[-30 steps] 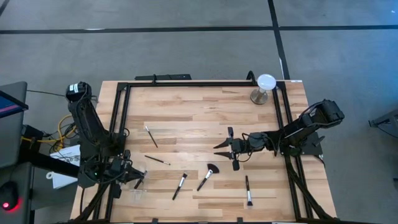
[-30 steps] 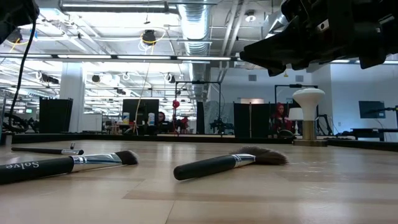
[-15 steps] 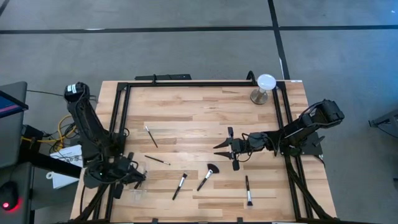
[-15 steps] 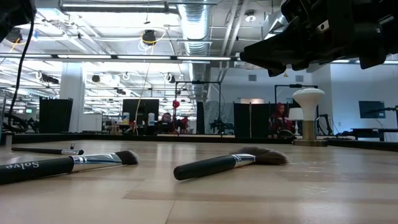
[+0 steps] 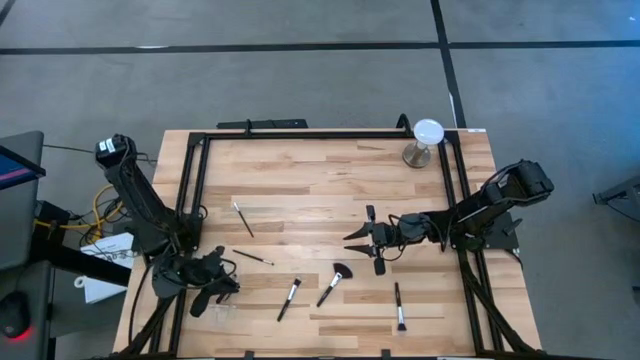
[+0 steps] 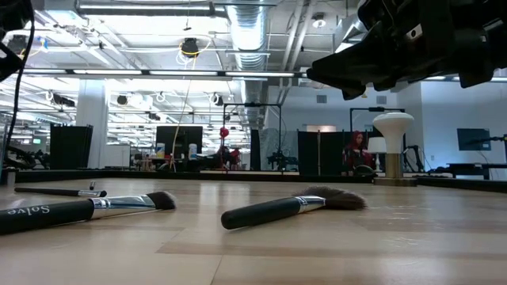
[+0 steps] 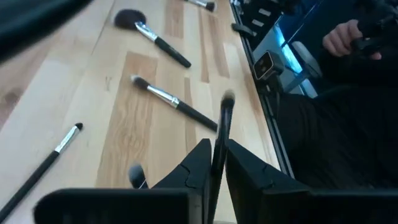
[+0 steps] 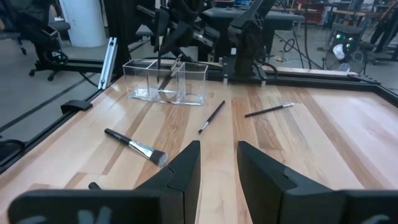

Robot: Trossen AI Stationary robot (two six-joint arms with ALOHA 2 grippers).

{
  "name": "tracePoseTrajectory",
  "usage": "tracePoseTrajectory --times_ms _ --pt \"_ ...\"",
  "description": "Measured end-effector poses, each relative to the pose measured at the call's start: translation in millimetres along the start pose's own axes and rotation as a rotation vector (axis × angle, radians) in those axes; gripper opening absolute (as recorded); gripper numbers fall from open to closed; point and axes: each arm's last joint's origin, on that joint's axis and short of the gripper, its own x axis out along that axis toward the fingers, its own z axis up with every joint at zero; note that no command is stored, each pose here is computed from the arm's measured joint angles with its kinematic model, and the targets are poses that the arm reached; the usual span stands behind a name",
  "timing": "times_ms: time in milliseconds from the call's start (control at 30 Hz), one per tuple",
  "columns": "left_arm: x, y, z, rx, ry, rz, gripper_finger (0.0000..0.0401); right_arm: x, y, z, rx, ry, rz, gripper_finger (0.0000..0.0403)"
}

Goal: Put items in baskets/containers
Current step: Put the eyeshadow brush into the transparent organizer

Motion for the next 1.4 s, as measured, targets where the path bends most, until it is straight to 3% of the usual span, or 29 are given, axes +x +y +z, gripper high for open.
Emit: tracePoseTrajectory --times_ms 400,733,1067,1400 --pt "3 2 2 -0.041 0.052 -0.034 0.0085 0 0 0 0.016 0.0 0.0 0.0098" --pt "13 14 13 -0.045 -0.002 0.06 0.0089 0 0 0 0.016 -0.001 0.0 0.0098" --pt "16 14 20 -0.045 0.001 0.001 0.0086 0 0 0 0.016 -0.001 0.0 0.0098" --pt "16 6 31 0.068 -0.095 -0.079 0.0086 0 0 0 0.016 -0.001 0.0 0.0098"
